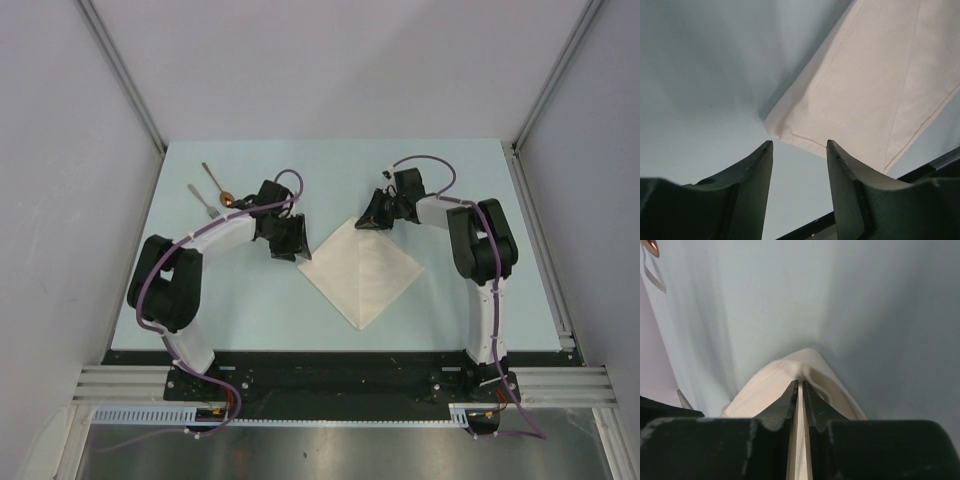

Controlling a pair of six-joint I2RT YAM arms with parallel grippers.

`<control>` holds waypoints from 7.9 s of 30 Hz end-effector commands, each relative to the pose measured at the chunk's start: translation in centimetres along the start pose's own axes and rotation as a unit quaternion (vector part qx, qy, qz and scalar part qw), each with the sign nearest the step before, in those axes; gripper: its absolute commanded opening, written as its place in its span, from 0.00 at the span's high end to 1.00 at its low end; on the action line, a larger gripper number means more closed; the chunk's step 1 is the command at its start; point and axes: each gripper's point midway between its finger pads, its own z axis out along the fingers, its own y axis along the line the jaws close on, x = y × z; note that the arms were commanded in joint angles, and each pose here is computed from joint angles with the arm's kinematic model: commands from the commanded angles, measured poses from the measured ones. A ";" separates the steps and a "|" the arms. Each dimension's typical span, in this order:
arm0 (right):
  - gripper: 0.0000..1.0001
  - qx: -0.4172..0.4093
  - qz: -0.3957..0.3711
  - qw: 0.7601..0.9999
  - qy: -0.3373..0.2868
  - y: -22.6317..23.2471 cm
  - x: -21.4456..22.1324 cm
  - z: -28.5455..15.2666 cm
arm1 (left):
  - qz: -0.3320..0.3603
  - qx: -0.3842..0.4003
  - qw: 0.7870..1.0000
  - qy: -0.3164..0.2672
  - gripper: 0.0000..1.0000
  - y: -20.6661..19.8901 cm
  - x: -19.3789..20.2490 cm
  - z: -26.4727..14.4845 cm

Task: Fold the napkin into a case and place the utensils inside
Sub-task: Smooth out the upper triangle-folded napkin at the center of the board, then pick up the upper triangle-folded napkin from the center of the board.

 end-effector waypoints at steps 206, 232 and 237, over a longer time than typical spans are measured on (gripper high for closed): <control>0.28 0.058 -0.359 0.931 -0.022 9.8 20.6 -15.5 | -0.232 -0.182 0.954 -0.049 1.00 2.5 2.8 6.1; 0.64 0.252 -0.501 0.822 0.096 5.9 24.6 -10.5 | -0.226 -0.118 0.967 0.000 1.00 0.5 3.5 6.1; 0.61 0.246 -0.506 0.821 0.099 5.8 24.8 -10.4 | -0.230 -0.116 0.966 0.006 1.00 0.7 3.8 6.2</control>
